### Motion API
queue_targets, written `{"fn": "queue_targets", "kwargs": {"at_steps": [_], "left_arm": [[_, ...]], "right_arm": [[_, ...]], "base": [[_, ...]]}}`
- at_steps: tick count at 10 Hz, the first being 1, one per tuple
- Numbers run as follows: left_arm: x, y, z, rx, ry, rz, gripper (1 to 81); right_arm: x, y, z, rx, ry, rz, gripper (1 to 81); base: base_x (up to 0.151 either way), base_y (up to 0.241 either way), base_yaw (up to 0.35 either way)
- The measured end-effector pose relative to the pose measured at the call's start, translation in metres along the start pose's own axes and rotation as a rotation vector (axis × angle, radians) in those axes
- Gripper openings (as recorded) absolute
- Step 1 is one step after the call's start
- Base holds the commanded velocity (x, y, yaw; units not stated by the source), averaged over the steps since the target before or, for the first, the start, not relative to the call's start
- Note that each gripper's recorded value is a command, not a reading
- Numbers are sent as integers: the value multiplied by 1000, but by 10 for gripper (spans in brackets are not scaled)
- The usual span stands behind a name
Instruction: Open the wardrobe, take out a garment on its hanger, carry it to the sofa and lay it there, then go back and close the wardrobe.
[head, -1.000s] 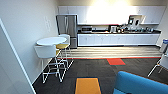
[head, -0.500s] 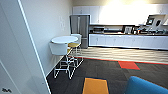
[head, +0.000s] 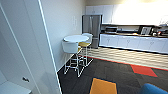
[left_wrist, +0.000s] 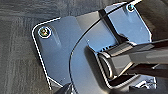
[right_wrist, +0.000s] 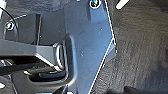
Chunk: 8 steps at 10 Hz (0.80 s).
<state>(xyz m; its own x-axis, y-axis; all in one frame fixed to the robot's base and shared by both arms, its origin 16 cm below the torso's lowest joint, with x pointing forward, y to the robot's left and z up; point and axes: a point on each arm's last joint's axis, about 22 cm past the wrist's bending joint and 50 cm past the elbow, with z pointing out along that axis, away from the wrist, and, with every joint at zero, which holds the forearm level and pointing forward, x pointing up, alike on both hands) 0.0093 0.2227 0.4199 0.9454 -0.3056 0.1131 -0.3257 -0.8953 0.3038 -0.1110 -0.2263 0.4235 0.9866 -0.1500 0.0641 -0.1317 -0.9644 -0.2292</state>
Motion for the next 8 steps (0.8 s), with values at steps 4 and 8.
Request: {"fn": "queue_targets", "kwargs": {"at_steps": [4, 8], "left_arm": [[-1, 0, 2, 17, -10, 0, 811], [-2, 6, 3, 10, -11, -1, 811]], "right_arm": [[0, -5, 1, 6, 0, 1, 811], [-3, -15, 3, 18, -4, -1, 811]], "base": [[0, 0, 331], [0, 0, 331]]}}
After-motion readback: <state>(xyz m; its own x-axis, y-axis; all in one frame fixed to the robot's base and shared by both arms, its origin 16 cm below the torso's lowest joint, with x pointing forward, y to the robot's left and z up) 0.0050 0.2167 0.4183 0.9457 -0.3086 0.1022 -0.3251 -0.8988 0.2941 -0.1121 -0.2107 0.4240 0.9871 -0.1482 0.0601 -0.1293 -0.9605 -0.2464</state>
